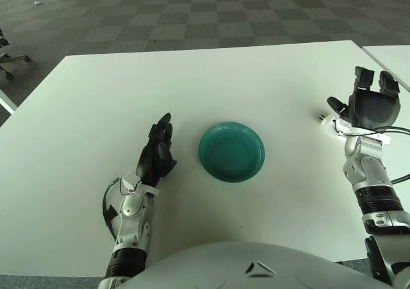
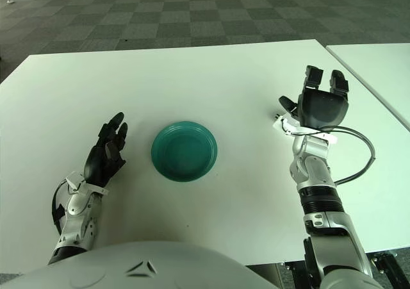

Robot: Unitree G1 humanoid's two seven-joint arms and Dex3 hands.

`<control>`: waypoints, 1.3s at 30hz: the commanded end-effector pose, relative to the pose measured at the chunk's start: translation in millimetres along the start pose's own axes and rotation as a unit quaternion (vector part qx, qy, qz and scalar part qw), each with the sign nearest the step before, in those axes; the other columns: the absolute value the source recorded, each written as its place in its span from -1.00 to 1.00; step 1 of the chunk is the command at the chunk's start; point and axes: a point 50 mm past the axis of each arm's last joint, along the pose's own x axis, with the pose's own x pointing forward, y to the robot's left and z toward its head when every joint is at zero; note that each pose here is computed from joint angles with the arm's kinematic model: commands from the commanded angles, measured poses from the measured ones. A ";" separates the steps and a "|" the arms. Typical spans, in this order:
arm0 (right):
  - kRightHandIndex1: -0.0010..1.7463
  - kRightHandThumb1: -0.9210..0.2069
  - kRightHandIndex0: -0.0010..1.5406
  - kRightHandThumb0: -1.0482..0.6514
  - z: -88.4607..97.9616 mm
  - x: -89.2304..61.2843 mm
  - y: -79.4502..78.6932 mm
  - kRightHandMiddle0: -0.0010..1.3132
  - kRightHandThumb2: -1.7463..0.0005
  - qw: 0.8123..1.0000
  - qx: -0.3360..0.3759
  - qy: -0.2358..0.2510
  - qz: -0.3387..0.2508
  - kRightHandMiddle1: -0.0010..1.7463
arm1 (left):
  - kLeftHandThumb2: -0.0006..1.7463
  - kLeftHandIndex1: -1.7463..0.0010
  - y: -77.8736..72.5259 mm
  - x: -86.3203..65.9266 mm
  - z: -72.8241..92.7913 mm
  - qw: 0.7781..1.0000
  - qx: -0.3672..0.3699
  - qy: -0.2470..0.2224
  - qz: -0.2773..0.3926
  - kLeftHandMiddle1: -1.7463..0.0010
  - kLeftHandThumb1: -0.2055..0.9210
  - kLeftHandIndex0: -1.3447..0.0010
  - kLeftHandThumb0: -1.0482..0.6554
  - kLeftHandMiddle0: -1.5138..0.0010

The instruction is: Put the charger into the plate.

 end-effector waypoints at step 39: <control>-0.99 -1.00 -0.68 -1.00 15.2 -8.0 40.3 -1.00 -0.02 0.989 -0.002 0.012 0.147 -0.42 | 0.09 0.71 11.4 -10.3 -29.7 0.997 0.008 0.082 -0.011 1.00 1.00 1.00 -0.89 0.99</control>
